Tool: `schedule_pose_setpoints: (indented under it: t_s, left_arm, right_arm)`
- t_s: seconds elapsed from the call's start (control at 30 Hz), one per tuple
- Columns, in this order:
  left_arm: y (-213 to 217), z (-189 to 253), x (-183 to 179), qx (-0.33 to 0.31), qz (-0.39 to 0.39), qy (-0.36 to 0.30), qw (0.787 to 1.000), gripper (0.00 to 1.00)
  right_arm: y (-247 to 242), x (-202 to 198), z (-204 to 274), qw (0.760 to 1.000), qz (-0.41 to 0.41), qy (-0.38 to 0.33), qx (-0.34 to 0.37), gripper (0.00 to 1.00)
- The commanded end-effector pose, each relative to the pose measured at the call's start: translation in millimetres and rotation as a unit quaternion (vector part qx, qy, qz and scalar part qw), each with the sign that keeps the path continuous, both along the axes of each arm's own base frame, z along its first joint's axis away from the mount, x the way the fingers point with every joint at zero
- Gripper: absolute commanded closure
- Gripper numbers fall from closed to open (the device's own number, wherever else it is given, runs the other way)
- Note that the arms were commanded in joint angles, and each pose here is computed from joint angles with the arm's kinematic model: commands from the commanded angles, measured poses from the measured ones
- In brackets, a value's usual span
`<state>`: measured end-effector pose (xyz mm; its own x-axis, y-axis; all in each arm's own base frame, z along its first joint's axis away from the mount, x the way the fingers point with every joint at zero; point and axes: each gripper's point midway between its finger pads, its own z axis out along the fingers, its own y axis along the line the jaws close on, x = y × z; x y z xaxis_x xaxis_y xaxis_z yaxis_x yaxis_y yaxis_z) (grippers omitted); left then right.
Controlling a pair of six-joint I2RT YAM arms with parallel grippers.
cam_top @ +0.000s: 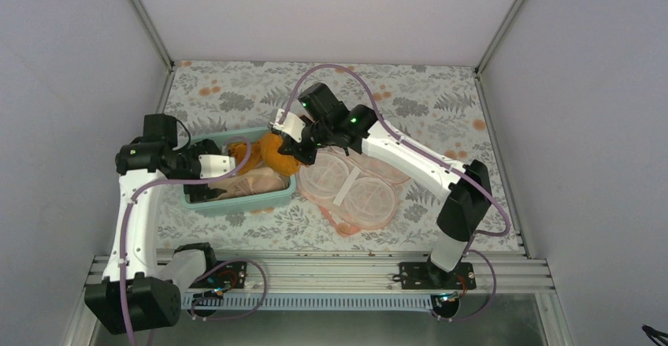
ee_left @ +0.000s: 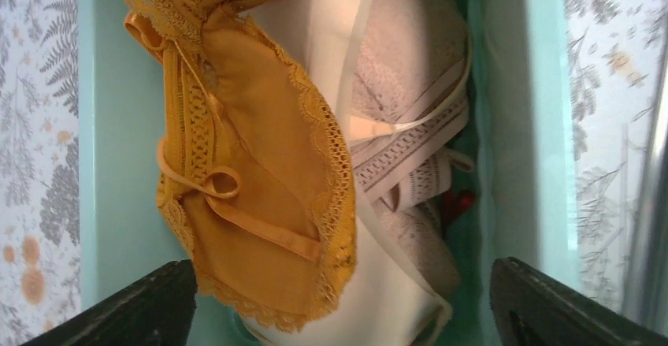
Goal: Unzip the laundry bag and remove the bra
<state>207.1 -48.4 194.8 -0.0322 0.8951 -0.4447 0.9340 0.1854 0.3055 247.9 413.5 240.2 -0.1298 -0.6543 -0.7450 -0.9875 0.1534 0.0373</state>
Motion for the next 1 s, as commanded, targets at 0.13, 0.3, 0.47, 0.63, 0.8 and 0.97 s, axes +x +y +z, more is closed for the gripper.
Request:
schedule_pose_setpoints:
  t_s: [0.13,0.3,0.47,0.63,0.8,0.97]
  left_arm:
    - [7.3,-35.2,33.1,0.035,-0.012,-0.037,0.999,0.27]
    - [4.7,-37.7,36.6,0.032,-0.018,-0.055,0.998,0.57]
    - [-7.2,-17.8,25.4,0.0,-0.027,-0.05,0.998,0.97]
    - [-5.2,28.5,4.0,0.002,-0.005,-0.026,1.0,0.98]
    - [22.4,47.7,-7.2,0.074,0.063,-0.053,0.994,0.98]
    - [56.9,44.5,-16.9,0.162,0.119,-0.058,0.978,0.98]
  right_arm:
    - [5.4,3.7,5.1,1.0,0.002,0.0,0.013,0.96]
    - [6.1,0.7,5.9,1.0,0.011,0.001,0.014,0.96]
    - [5.7,-1.7,8.3,1.0,0.021,0.002,0.013,0.96]
    - [4.6,-37.2,30.3,0.993,0.11,0.028,0.044,0.96]
    - [5.0,-59.1,41.9,0.982,0.171,0.037,0.068,0.96]
    - [14.5,-80.6,43.3,0.967,0.232,0.064,0.079,0.96]
